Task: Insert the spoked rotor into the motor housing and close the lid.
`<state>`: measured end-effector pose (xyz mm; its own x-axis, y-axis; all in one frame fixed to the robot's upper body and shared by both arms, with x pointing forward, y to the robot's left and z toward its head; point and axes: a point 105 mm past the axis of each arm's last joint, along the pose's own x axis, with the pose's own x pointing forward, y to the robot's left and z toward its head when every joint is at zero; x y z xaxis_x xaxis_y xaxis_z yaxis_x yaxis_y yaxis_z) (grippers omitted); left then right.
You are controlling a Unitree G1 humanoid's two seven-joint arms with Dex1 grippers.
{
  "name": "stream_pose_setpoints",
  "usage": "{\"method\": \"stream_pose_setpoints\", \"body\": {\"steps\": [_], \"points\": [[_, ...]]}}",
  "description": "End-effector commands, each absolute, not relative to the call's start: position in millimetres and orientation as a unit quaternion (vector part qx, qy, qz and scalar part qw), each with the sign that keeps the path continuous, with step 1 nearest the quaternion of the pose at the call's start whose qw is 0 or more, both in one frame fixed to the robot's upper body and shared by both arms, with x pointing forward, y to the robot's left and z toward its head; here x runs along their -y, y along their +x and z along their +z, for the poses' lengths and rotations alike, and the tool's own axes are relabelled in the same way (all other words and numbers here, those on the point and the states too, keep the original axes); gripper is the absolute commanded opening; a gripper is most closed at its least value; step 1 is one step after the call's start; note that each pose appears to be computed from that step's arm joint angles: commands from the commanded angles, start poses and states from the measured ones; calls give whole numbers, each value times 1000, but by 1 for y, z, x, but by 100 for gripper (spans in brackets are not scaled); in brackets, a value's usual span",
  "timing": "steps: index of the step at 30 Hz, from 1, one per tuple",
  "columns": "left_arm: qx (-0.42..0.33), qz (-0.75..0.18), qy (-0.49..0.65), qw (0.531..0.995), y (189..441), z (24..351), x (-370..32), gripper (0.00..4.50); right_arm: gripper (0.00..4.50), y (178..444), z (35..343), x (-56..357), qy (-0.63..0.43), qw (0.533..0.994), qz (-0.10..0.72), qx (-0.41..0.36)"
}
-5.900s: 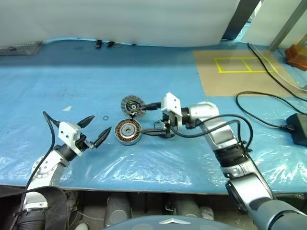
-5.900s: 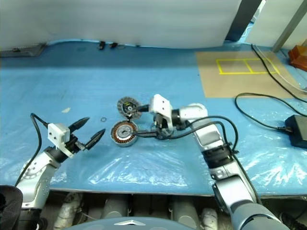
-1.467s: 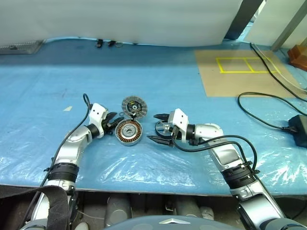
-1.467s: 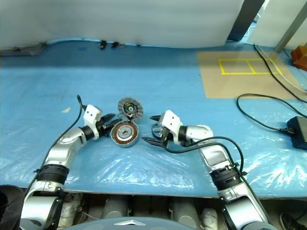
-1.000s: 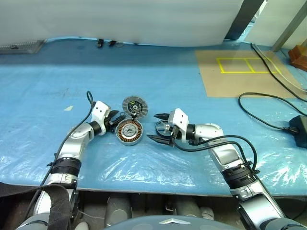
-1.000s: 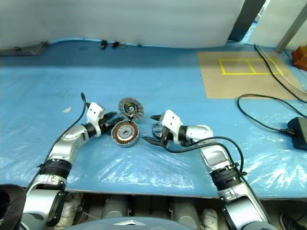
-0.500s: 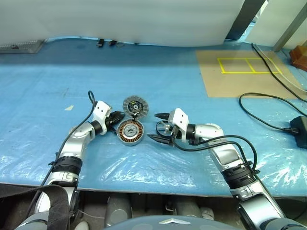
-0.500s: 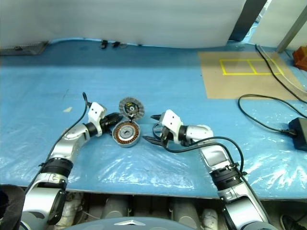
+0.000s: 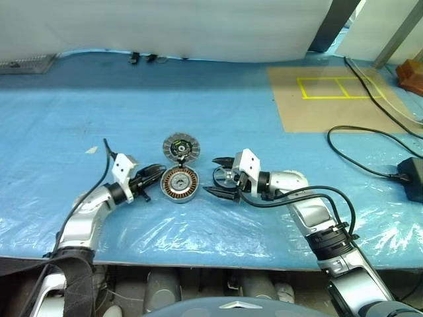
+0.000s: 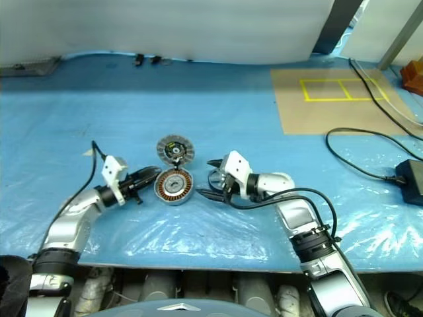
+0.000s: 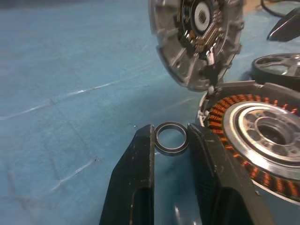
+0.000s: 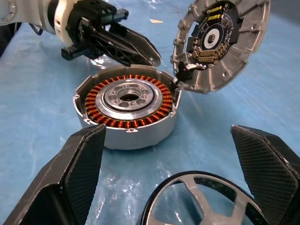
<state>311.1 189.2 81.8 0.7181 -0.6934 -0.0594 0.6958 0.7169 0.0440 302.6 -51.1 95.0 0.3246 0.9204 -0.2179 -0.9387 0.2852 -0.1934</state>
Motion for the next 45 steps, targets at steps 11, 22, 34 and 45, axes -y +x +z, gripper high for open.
{"method": "stream_pose_setpoints", "body": {"steps": [11,22,34,45], "points": [[33,-428,36,902,285,125,-171,70,450,293,110,48,-142,766,627,-4],[-16,-470,69,880,288,95,-155,70,450,299,105,50,-151,777,610,0],[-29,-490,99,865,298,97,-135,70,450,301,105,49,-152,781,606,1],[-56,-490,131,860,302,93,-135,70,450,301,106,49,-153,783,603,4]]}}
